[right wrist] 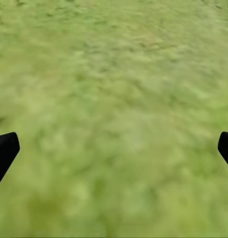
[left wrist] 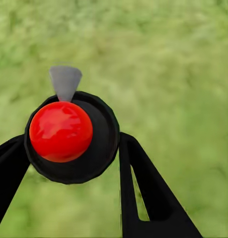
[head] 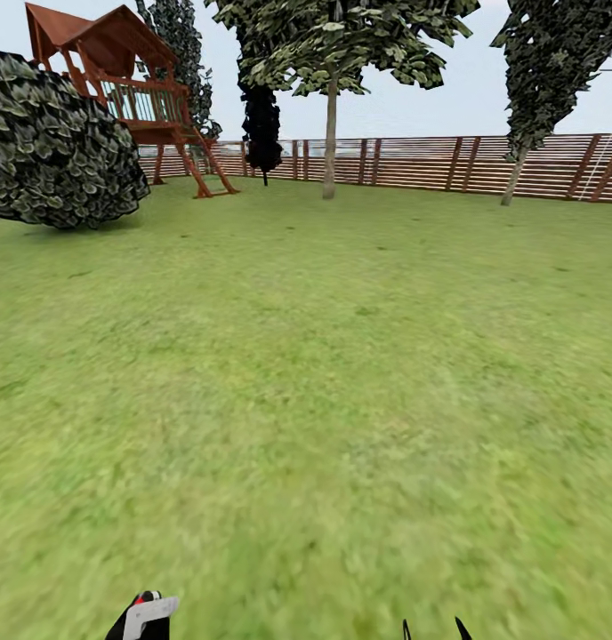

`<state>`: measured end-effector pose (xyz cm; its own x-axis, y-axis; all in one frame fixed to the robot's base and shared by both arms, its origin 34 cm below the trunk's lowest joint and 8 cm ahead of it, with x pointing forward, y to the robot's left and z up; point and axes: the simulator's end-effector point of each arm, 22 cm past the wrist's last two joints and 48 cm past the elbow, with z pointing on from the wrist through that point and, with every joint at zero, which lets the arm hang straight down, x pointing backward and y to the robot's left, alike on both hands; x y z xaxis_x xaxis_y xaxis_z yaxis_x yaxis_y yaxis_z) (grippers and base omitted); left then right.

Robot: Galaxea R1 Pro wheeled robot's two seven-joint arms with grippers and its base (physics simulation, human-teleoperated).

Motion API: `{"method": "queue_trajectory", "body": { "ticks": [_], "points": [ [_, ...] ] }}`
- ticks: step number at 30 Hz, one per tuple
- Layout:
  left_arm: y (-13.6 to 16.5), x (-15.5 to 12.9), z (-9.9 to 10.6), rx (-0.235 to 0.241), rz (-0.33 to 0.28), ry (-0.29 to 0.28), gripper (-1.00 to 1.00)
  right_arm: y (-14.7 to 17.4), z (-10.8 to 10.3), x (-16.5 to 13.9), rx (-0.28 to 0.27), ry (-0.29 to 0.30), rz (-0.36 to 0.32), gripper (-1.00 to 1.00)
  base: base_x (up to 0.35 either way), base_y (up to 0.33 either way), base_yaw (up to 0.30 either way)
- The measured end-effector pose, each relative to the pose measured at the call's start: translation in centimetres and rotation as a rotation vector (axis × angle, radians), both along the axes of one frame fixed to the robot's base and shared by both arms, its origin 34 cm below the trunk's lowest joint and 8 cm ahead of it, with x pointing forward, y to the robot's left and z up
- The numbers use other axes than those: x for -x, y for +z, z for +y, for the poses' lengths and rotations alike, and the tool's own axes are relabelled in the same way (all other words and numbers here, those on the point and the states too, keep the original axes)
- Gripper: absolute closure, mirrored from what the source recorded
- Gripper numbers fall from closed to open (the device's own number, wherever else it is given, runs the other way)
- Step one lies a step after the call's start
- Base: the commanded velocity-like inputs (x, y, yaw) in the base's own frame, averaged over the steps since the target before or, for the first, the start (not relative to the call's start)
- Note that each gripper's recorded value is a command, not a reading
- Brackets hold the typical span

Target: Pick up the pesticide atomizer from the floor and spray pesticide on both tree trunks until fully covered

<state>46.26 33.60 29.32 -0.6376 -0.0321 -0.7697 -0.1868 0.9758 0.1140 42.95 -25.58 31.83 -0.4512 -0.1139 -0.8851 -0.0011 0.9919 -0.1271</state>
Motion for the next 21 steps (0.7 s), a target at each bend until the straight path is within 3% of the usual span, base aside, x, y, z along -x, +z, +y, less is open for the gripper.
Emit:
{"method": "queue_trajectory", "body": {
  "ticks": [21],
  "points": [
    [0.02, -0.02, 0.04, 0.000, -0.001, 0.001, 1.00, 0.00, 0.01, 0.00, 0.000, 0.000, 0.000, -1.00, 0.336, 0.000, 0.000]
  ]
}}
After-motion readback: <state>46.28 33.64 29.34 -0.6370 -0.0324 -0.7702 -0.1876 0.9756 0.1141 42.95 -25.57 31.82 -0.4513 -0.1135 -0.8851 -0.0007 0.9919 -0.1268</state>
